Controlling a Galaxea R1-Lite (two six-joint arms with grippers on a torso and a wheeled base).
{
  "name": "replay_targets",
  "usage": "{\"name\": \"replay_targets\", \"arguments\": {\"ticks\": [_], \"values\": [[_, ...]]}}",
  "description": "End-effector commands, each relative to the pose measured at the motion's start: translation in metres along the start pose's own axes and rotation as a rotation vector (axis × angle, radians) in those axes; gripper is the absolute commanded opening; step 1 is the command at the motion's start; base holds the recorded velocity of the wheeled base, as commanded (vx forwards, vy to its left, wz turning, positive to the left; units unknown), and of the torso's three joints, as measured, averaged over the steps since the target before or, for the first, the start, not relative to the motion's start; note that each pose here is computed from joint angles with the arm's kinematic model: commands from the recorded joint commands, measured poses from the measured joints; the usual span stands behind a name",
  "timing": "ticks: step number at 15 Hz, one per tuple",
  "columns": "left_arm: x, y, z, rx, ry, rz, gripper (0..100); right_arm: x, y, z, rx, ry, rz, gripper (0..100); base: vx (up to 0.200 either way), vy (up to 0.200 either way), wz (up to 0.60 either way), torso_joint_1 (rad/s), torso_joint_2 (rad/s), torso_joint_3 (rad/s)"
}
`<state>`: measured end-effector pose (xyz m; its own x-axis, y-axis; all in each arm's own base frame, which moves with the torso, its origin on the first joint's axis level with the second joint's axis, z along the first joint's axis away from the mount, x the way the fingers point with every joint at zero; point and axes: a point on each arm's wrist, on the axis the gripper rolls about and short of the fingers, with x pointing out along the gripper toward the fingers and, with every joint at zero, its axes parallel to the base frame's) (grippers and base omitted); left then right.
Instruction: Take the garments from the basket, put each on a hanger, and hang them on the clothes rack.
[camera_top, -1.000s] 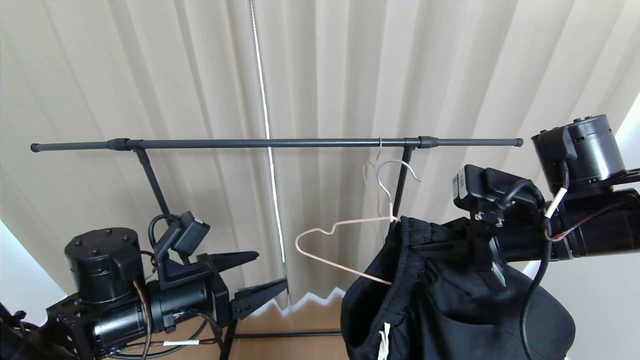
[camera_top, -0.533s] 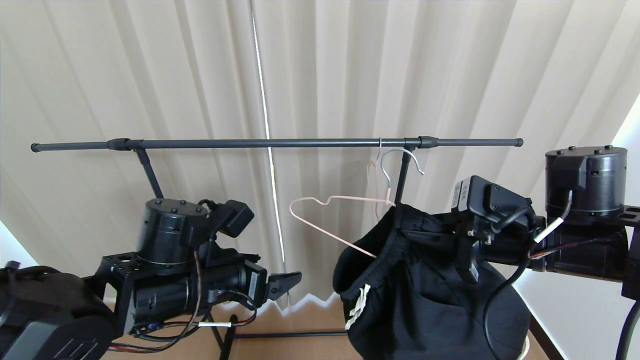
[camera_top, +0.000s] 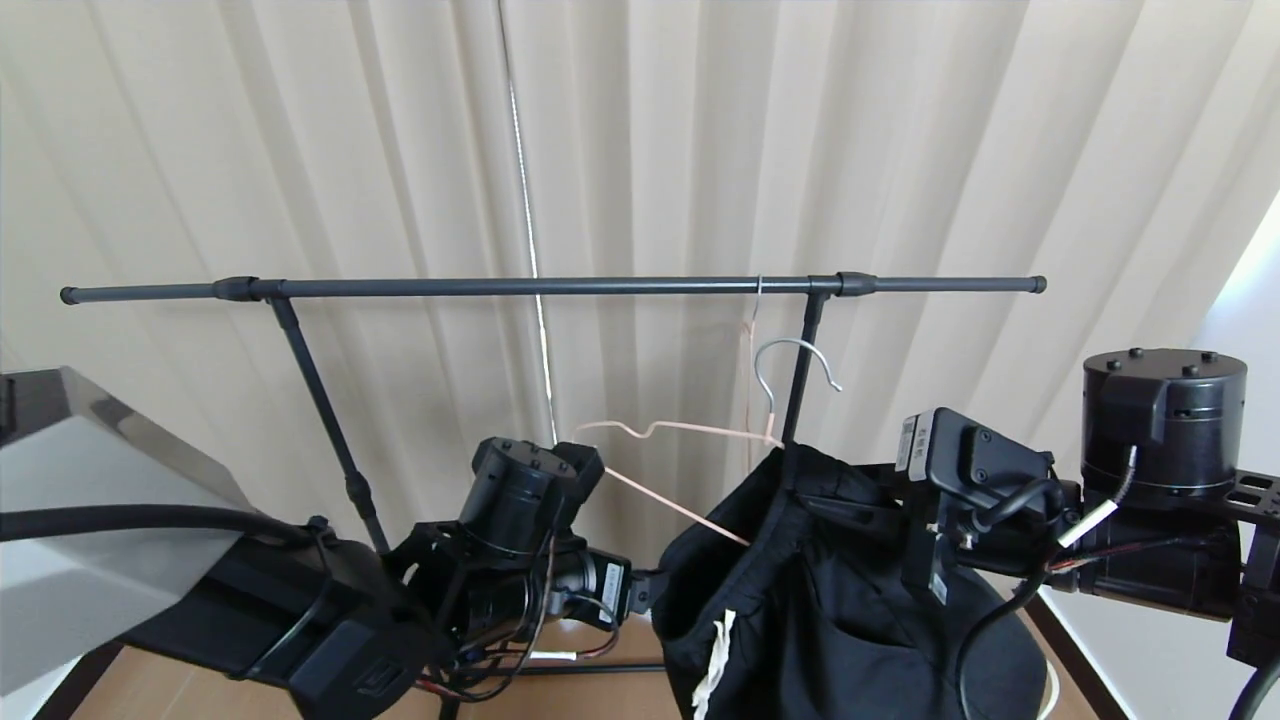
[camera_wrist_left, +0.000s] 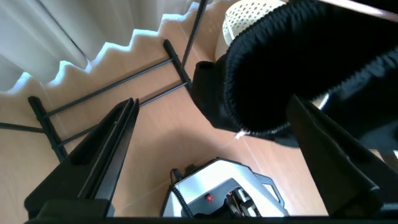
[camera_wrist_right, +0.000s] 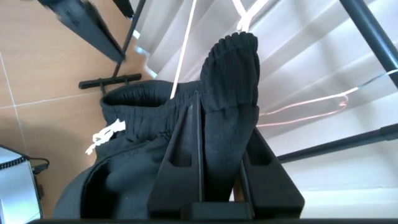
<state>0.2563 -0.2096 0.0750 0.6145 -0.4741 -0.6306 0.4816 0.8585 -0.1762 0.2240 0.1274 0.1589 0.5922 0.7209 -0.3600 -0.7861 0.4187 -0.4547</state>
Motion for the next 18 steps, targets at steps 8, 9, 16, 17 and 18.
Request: {"name": "replay_targets", "arguments": {"ticks": [8,9,16,17,18], "values": [[0.033,-0.007,-0.009,0.010,0.049,0.007,100,-0.017,0.006,0.013,-0.028,-0.052,-0.016,0,0.000,0.000,0.00,0.000,0.00,0.000],[0.033,-0.007,-0.008,0.011,0.047,0.008,100,-0.018,0.006,0.014,-0.029,-0.055,-0.018,0,0.000,0.000,0.00,0.000,0.00,0.000],[0.034,-0.007,-0.009,0.011,0.047,0.013,0,-0.027,0.004,0.018,-0.036,-0.076,-0.042,0,0.000,0.000,0.00,0.000,0.00,0.000],[0.034,-0.006,-0.008,0.009,0.047,0.014,0,-0.029,0.003,0.020,-0.038,-0.080,-0.046,0,0.000,0.000,0.00,0.000,0.00,0.000],[0.033,-0.005,-0.008,0.007,0.043,0.015,0,-0.031,0.002,0.019,-0.035,-0.079,-0.054,0,0.000,0.000,0.00,0.000,0.00,0.000]]}}
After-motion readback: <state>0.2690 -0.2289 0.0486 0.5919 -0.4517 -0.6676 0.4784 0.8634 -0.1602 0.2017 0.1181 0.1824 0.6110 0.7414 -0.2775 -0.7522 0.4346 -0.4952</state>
